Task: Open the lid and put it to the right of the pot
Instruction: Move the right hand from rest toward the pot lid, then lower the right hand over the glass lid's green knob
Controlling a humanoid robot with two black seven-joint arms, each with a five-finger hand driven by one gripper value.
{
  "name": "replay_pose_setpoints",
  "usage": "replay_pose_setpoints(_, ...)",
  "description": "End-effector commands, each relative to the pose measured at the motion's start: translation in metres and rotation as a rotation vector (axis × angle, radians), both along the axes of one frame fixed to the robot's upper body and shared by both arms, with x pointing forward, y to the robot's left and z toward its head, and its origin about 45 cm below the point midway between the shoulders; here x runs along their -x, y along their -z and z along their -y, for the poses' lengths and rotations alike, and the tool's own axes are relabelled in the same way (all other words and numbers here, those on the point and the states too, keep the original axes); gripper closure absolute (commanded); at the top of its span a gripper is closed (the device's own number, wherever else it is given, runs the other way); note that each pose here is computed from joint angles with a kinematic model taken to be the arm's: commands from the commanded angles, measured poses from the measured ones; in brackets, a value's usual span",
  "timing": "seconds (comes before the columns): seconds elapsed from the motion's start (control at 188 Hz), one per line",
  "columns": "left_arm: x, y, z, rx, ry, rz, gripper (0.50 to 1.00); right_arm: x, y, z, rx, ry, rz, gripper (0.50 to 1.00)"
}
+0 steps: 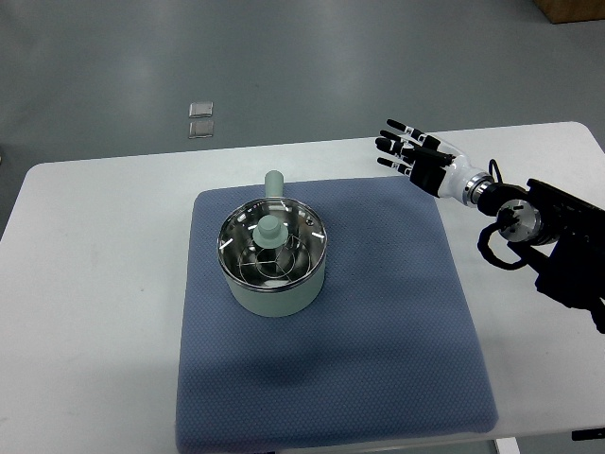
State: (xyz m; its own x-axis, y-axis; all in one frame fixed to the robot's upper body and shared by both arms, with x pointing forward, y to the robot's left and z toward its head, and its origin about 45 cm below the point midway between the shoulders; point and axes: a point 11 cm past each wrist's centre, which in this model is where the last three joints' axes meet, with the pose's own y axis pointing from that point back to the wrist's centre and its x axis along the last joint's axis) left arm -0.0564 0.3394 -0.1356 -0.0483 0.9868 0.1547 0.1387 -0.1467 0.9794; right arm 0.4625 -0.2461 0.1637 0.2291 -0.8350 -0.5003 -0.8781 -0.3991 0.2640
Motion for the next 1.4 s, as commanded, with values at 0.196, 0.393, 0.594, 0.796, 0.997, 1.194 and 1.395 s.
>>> replay_pose_setpoints(0.196,0.003,-0.001,-0.005,-0.014,0.001,-0.003,0.5,0.0,0.0,0.0,0.015,-0.001,0.001,0.566)
replay_pose_setpoints(0.393,-0.004,0.0,-0.001,0.0,-0.001,0.01,0.5,-0.003,-0.007,-0.005,0.119,-0.06,0.06,0.568)
replay_pose_setpoints(0.594,-0.004,0.0,-0.002,-0.001,0.001,0.009,0.5,-0.009,-0.024,-0.016,0.249,-0.152,0.165,0.57)
replay_pose_setpoints(0.796,-0.004,0.0,-0.002,0.0,0.002,0.009,0.5,-0.018,-0.061,-0.04,0.407,-0.326,0.317,0.57)
replay_pose_setpoints(0.997,-0.004,0.0,-0.001,0.002,0.0,0.009,0.5,-0.018,-0.08,-0.06,0.587,-0.516,0.436,0.57)
replay_pose_setpoints(1.194,-0.004,0.0,-0.001,0.003,0.0,0.009,0.5,-0.01,-0.082,-0.074,0.767,-0.718,0.519,0.57)
replay_pose_setpoints(1.395,-0.004,0.0,-0.001,0.003,0.002,0.009,0.5,-0.014,-0.105,-0.092,0.901,-0.823,0.625,0.572)
